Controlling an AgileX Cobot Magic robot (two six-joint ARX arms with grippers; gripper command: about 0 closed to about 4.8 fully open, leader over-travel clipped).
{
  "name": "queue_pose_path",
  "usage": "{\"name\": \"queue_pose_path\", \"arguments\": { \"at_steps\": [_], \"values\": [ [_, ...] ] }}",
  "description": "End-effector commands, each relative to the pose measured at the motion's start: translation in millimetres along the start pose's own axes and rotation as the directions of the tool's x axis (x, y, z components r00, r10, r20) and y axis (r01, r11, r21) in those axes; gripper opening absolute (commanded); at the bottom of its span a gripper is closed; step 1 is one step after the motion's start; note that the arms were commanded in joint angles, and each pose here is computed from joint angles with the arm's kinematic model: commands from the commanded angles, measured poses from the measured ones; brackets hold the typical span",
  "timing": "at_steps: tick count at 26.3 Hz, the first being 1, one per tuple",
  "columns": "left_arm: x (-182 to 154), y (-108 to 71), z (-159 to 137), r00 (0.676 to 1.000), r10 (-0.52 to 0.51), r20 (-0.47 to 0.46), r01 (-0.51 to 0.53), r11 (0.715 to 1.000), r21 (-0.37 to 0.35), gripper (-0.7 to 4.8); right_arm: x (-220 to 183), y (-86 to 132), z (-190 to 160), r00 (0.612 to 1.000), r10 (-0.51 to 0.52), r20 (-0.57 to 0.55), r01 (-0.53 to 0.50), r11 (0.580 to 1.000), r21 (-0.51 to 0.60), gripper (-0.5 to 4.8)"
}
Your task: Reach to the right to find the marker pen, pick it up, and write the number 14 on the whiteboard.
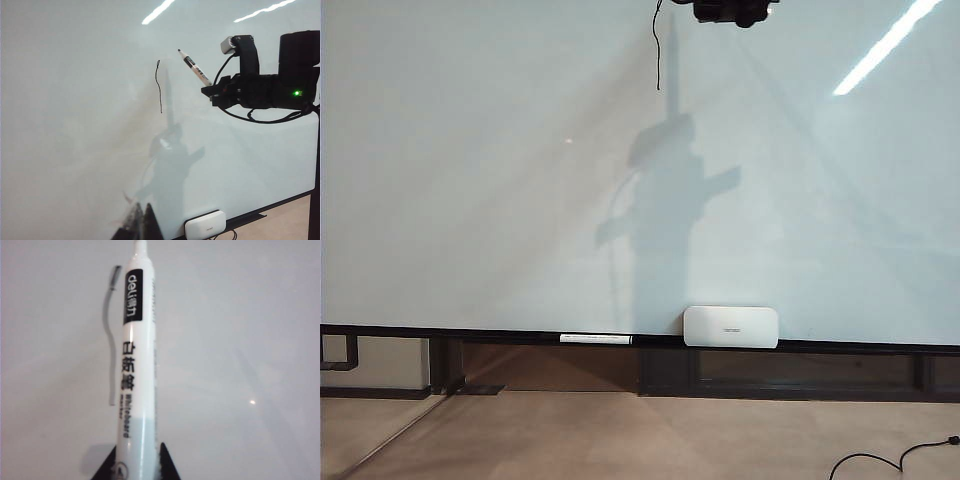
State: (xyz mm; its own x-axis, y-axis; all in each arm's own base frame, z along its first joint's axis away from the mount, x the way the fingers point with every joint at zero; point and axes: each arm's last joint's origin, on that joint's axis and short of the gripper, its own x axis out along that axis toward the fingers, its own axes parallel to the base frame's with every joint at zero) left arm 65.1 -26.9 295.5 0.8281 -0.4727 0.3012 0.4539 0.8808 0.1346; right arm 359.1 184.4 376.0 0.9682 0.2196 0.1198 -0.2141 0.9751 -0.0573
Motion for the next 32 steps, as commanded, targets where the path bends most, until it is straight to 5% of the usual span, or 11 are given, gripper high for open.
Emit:
{"name": "queue_pose_path", "arguments": {
  "at_steps": [1,32],
  "values": [
    [-0.1,-0.1,1.8,1.0,-0.005,0.009,0.005,1.0,0.002,-0.06,0.4,-3.4,4.6,1.0,-0.001,-0.027,0.001,1.0,-0.008,-0.02],
    [-0.1,-2.2,0.4,0.997,-0.075,-0.001,0.075,0.997,-0.005,-0.06,13.9,-15.6,12.6,0.997,-0.015,-0.07,0.016,1.0,0.009,-0.02]
  ]
}}
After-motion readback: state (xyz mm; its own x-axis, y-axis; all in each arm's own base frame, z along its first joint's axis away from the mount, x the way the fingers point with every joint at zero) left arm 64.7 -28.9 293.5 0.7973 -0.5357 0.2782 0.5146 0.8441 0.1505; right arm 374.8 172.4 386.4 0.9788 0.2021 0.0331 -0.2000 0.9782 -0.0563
